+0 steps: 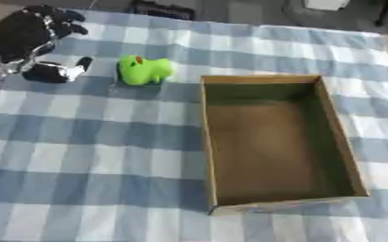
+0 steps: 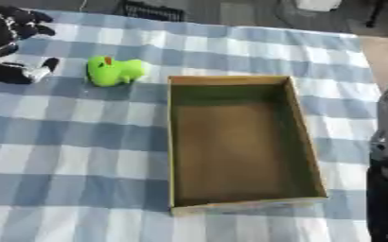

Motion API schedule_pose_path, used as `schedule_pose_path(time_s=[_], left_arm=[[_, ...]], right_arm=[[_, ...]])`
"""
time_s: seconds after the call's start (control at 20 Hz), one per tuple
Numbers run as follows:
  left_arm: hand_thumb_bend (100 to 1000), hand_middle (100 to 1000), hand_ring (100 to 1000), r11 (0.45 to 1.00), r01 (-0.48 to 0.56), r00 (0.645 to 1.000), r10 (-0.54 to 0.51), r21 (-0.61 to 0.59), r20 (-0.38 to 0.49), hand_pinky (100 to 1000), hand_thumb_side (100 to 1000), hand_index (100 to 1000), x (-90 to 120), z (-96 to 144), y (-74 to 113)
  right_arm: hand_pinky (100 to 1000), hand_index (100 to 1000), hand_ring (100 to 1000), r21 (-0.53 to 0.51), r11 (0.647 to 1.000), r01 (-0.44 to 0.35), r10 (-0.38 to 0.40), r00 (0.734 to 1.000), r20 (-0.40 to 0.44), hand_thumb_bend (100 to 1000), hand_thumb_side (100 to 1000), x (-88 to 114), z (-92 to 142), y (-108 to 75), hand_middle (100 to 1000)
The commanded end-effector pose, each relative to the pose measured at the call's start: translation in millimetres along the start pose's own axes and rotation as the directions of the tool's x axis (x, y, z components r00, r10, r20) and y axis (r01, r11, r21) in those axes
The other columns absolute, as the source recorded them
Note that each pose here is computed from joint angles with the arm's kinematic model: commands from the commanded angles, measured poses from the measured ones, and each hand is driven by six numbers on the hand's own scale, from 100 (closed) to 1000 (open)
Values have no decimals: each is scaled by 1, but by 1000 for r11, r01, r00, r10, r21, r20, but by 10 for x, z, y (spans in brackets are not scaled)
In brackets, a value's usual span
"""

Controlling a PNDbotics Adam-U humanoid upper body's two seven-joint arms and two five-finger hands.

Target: Pick up objects on the table and place them in the box.

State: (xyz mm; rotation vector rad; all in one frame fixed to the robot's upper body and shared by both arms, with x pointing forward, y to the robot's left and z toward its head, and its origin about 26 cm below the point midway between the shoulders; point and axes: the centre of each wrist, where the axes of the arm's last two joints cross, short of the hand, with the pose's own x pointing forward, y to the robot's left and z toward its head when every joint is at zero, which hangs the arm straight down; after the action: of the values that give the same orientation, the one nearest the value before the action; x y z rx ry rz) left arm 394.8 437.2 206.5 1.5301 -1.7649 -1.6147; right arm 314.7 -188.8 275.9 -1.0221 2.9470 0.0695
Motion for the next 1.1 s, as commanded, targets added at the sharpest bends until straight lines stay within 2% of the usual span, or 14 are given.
schedule_pose_path(time_s=[0.05, 0.45, 0.95, 1.05, 1.1], left_arm=[[193, 808, 743, 998, -49, 998, 46, 50, 45, 739, 863, 823, -20, -109, 139], [195, 806, 715, 977, -197, 976, 187, 82, 108, 711, 870, 835, 72, -327, 230], [197, 812, 716, 963, -260, 959, 249, 73, 136, 712, 898, 849, 122, -430, 290], [241, 816, 718, 961, -268, 956, 257, 62, 143, 716, 870, 853, 127, -436, 291], [334, 824, 719, 961, -270, 954, 260, 51, 148, 717, 821, 864, 132, -438, 288]], right_arm=[[550, 683, 469, 18, 1000, 15, -16, 1000, 22, 100, 659, 11, -78, 35, 481], [550, 685, 470, 7, 999, 48, -48, 999, 24, 100, 660, -16, -117, 79, 481], [550, 688, 471, -3, 996, 90, -90, 995, 30, 100, 661, -45, -161, 125, 481], [551, 688, 471, -5, 995, 95, -95, 995, 33, 100, 632, -51, -171, 134, 480], [551, 688, 471, -7, 995, 97, -97, 995, 33, 100, 662, -53, -175, 137, 481]])
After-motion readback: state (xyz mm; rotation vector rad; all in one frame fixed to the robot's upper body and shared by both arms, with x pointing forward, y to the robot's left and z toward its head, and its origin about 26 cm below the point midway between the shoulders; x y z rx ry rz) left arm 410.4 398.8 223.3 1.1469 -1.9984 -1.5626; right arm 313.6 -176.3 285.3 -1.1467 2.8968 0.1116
